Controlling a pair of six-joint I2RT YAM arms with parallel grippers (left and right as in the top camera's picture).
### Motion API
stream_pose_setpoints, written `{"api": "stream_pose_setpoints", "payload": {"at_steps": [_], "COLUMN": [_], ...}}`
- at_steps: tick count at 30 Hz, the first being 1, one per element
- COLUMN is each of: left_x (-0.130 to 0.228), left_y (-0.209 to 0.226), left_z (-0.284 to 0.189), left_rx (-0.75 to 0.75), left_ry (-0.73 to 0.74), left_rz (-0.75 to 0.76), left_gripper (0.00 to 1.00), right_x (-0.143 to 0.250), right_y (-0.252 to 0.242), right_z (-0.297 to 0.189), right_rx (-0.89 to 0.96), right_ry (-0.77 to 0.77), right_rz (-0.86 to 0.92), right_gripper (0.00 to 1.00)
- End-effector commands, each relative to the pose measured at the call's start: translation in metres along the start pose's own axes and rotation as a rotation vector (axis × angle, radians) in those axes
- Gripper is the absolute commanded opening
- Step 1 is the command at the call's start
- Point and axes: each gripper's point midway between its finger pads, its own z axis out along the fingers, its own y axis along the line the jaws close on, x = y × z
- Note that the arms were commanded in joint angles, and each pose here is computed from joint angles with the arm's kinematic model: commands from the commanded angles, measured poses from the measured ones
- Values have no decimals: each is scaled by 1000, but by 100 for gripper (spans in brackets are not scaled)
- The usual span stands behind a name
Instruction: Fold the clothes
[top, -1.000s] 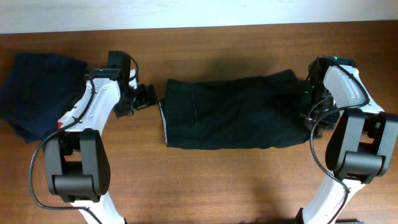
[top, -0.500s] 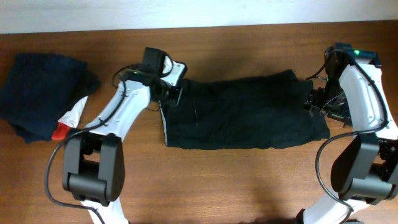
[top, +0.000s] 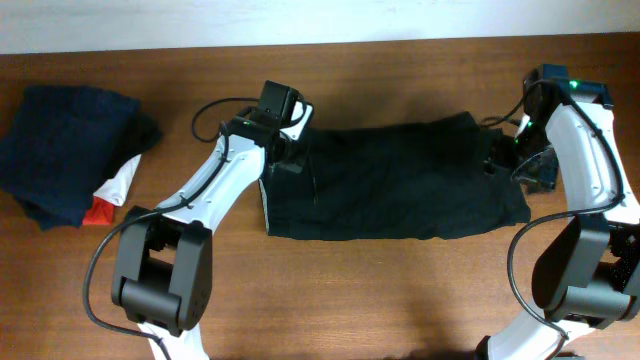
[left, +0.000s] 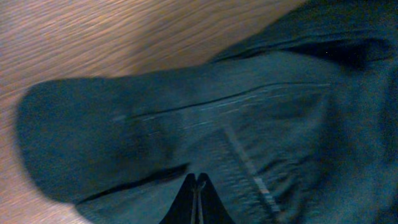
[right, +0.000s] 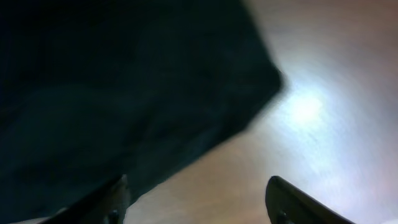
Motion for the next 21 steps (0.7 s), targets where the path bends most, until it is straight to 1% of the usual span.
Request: {"api": "stream_pose_setpoints", "payload": {"at_steps": [1,2,6,8,11,13,15,16,17,19,21], "left_x": [-11,-11,-17,-28,-58,-75,-97,-104,-113,-122,-120], "left_y": [-35,-41,-56,-57,-56,-44,-10,3,23,49,59], "left_z": [3,9,28,35,41,44,44,42,38,27,18], "left_rx": [117,123,140,140,138,103,14,-6,-12,11,61], "left_ry": [-33,-32,-61,-111,-233,-285,-348,-367,-391,-407,-360], "left_rz": [72,81,111,116,89,45,-81,-135,-219,-325,-355], "left_gripper": [1,0,0,1,0,1,1,1,1,1,0], "right_x": [2,2,6,7,9,10,11,11,11,8,4], "right_y": [42,44,51,55,58,58,58,58,59,61,62], "right_z": [-9,-9,-9,-9,-9,-9,-9,-9,-9,-9,-9], "right_rx": [-239,-237,-237,-236,-236,-236,-236,-236,-237,-242,-244], "right_ry": [-10,-9,-6,-4,-2,3,8,7,6,-5,-23], "right_rz": [-182,-187,-228,-240,-249,-249,-248,-249,-251,-253,-255], "right_gripper": [61,57,56,56,56,56,56,56,56,56,56]}}
